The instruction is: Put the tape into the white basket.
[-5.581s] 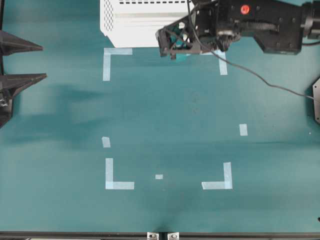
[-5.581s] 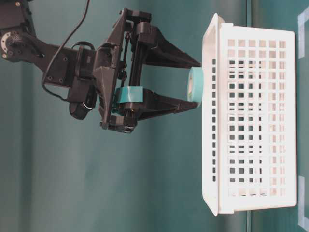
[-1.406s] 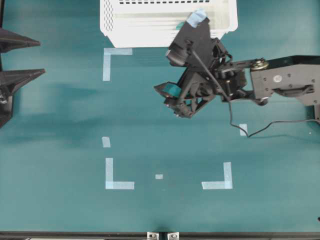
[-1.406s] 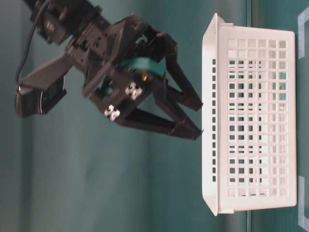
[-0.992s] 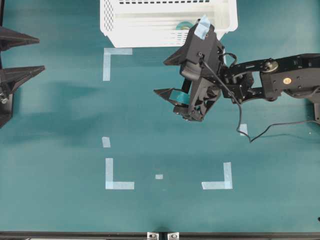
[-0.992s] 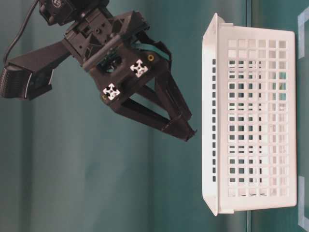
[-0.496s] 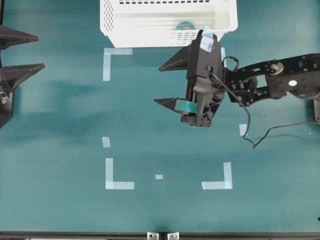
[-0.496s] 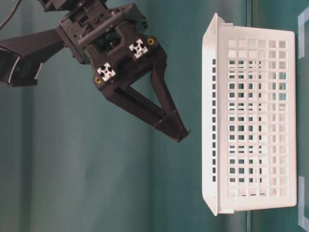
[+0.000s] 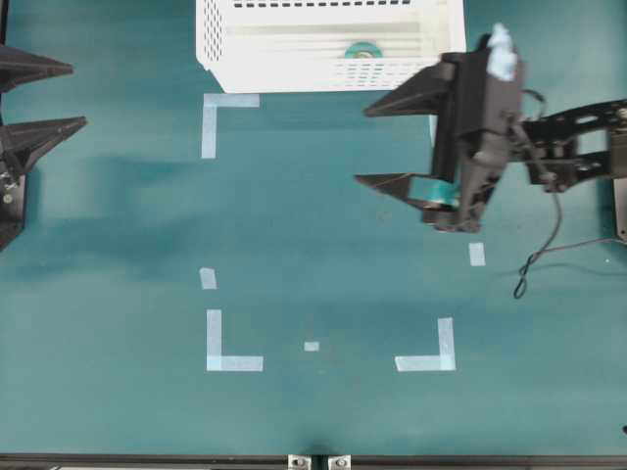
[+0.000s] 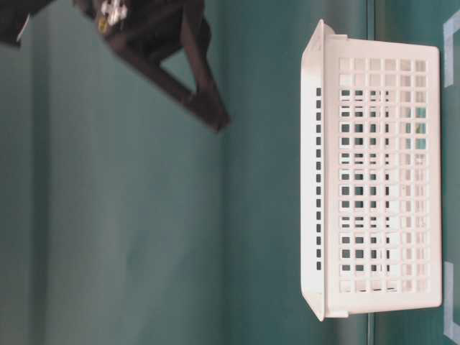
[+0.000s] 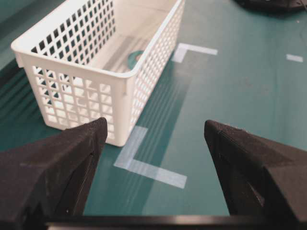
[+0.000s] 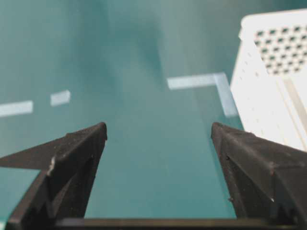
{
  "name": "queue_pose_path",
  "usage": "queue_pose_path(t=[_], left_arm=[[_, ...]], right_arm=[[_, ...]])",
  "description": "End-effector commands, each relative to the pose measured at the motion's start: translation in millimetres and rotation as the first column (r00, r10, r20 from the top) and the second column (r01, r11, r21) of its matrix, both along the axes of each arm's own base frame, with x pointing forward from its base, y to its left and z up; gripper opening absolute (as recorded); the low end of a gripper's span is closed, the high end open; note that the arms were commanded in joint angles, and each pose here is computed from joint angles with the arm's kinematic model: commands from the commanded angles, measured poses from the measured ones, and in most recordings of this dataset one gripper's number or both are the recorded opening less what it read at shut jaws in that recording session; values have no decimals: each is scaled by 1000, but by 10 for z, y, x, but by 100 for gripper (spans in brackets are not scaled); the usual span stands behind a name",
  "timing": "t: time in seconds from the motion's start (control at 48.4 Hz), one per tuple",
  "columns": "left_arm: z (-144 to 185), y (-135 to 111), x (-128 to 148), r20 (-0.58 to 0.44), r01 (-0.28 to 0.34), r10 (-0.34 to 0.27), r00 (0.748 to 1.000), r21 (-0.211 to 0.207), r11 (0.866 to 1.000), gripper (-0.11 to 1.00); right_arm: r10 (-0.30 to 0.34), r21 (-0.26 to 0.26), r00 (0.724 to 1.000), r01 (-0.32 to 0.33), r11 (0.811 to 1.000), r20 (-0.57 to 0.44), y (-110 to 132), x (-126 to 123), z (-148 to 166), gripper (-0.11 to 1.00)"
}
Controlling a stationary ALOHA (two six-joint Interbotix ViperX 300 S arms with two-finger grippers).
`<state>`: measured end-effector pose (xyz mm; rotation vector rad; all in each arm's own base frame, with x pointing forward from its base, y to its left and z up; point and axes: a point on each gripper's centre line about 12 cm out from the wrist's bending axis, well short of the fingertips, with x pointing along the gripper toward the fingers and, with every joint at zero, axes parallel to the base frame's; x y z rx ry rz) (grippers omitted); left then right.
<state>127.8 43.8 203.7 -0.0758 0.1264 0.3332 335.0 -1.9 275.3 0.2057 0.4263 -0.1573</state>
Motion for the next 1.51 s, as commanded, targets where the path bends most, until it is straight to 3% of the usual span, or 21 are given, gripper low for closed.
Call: queue_pose_path(t=[0.0,0.393,0.62,0.785,0.971,1.488], left_arm=[[45,14,8,11,-8,8,1000,7,1000,86],[22,20,4,10,-12,12,1000,10,1000,86],[22,27,1,9,-18,18,1000,11,1000,86],[29,40,-3,15,-27,27,1000,13,1000,86],[27,67,-14,16,-49,49,999,15,999,86],[20,113,-34,14,-85,85,996,16,996,86]], right_arm=[[10,-2,999,-10,1000,39,6,-125,105,94],[37,-30,991,-34,999,129,-10,-721,177,94],[47,-21,966,-44,999,253,-19,-1308,182,94],[84,-7,942,-86,996,325,21,-1583,82,94],[101,-15,932,-103,995,349,33,-1712,-22,94],[125,-45,936,-116,992,330,38,-1866,-355,94]])
